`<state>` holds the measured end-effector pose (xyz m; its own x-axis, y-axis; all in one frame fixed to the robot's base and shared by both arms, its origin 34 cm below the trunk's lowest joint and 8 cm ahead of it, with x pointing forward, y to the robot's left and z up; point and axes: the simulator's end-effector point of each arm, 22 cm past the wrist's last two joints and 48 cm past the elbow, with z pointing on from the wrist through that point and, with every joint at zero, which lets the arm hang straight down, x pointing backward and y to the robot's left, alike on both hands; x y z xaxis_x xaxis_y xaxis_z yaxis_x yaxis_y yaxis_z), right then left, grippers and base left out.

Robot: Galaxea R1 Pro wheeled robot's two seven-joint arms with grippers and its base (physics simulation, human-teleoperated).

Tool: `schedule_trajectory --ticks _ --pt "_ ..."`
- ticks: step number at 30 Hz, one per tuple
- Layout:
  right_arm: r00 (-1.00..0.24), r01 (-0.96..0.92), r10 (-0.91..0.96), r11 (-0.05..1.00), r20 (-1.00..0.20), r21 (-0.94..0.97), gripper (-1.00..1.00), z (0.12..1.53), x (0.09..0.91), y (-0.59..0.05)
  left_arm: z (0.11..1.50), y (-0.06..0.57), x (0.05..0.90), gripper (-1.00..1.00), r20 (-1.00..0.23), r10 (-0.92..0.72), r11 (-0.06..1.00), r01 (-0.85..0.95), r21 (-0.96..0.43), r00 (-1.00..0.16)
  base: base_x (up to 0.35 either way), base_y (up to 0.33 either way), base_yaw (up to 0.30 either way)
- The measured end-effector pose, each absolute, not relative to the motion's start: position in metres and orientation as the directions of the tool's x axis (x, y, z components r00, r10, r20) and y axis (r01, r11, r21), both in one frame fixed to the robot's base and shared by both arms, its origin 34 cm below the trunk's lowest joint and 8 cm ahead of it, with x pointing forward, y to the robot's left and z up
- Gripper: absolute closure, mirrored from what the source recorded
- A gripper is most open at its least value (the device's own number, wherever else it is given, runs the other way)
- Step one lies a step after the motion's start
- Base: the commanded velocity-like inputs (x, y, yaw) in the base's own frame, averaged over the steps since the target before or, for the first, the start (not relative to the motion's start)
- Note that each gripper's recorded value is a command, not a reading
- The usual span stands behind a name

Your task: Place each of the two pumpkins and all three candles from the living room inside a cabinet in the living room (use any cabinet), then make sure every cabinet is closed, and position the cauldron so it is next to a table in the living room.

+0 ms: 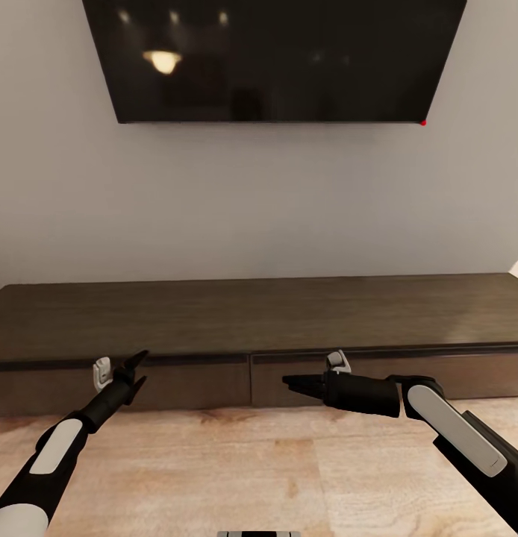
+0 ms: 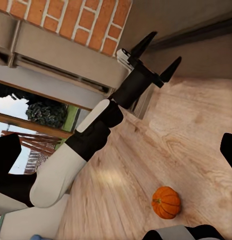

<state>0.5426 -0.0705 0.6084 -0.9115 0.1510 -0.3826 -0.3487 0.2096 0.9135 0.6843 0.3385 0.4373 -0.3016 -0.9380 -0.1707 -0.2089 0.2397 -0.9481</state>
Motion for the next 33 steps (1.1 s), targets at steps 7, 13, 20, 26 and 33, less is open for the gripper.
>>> schedule_trajectory --ticks 7,13,20,26,33 --pt "-0.911 -0.349 0.152 0.211 -0.383 0.913 -1.00 0.608 0.543 -0.071 0.439 0.339 0.685 -1.00 -0.167 -0.940 0.233 -0.203 -0.951 -0.299 0.002 0.000 0.000" --pt "-0.911 -0.348 0.152 0.213 -0.383 0.913 -1.00 0.608 0.543 -0.071 0.439 0.339 0.685 -1.00 -0.168 -0.939 0.234 -0.202 -0.951 -0.299 0.000 0.000 0.000" --pt "-0.916 -0.337 0.152 0.214 -0.372 0.917 -1.00 0.601 0.545 -0.071 0.431 0.338 0.684 -1.00 -0.164 -0.939 0.234 -0.214 -0.948 -0.301 0.000 0.000 0.000" --pt "-0.919 -0.329 0.153 0.214 -0.364 0.920 -1.00 0.597 0.545 -0.071 0.426 0.339 0.683 -1.00 -0.162 -0.939 0.234 -0.221 -0.947 -0.302 0.000 0.000 0.000" --pt "-0.926 -0.309 0.154 0.215 -0.344 0.927 -1.00 0.587 0.548 -0.071 0.414 0.338 0.682 -1.00 -0.156 -0.939 0.235 -0.239 -0.942 -0.306 0.000 0.000 0.000"
